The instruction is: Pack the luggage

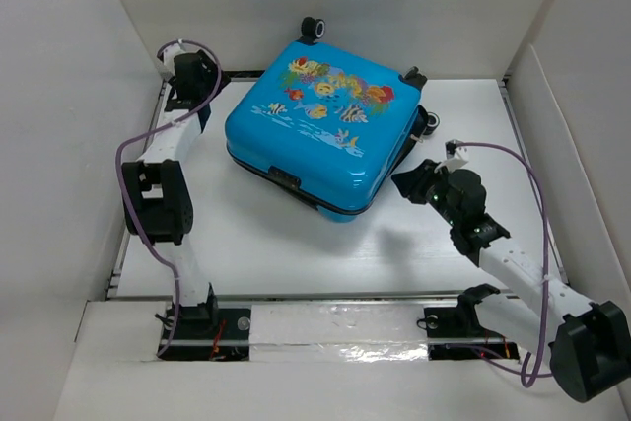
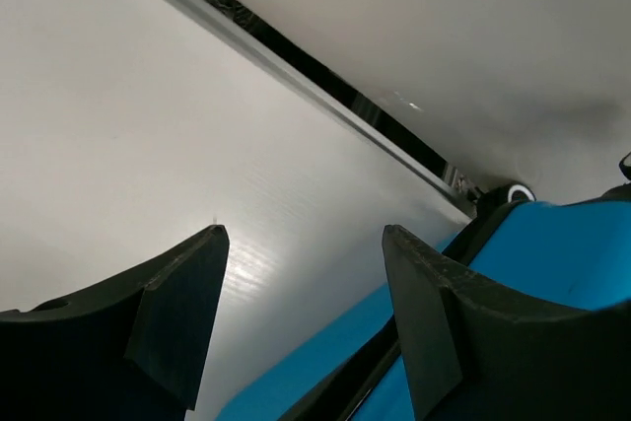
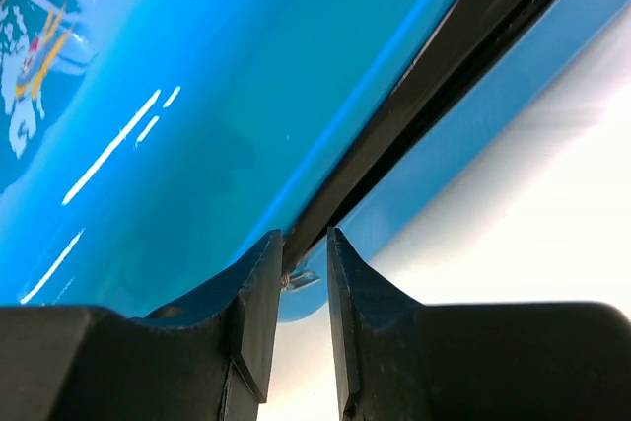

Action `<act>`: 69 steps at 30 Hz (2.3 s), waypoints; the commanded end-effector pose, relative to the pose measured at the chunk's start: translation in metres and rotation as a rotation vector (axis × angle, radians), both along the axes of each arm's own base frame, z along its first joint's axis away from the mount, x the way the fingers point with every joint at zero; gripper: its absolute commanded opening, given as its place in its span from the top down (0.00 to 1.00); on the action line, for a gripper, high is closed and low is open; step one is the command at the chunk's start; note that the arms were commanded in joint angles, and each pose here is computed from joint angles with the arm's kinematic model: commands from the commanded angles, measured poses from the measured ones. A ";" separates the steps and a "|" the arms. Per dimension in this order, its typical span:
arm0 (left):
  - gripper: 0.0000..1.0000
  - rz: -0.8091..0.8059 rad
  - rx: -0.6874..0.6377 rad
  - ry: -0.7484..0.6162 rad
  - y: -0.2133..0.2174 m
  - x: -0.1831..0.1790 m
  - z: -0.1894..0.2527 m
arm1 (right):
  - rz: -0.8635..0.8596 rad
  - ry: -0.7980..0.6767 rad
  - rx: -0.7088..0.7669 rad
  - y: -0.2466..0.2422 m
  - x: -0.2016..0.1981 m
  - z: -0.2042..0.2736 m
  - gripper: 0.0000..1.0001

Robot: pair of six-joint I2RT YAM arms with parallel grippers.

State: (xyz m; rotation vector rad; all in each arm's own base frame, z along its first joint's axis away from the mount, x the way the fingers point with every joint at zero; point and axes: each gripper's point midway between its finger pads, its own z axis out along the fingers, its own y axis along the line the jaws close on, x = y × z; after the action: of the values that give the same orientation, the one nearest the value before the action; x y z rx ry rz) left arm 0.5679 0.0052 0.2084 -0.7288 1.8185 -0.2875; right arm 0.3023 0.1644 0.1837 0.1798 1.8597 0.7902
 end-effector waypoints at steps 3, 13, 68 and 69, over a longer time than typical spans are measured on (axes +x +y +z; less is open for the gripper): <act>0.38 0.005 -0.046 0.090 0.019 0.009 -0.023 | -0.001 -0.046 -0.003 -0.006 -0.002 0.010 0.69; 0.70 0.137 -0.411 -0.106 0.008 -0.102 -0.039 | 0.003 -0.088 -0.004 -0.011 -0.012 0.026 0.90; 1.00 -0.009 -0.172 0.272 -0.051 -0.063 -0.115 | 0.090 -0.084 0.004 0.004 -0.023 0.018 0.85; 1.00 0.002 -0.152 0.294 -0.048 -0.065 -0.119 | 0.093 -0.084 0.006 0.004 -0.024 0.018 0.85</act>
State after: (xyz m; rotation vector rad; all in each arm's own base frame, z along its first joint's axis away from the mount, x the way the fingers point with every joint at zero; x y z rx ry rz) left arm 0.4862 -0.0285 0.0664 -1.0277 2.0943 -0.3413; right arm 0.2828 0.1637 0.1918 0.1160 1.8359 0.8351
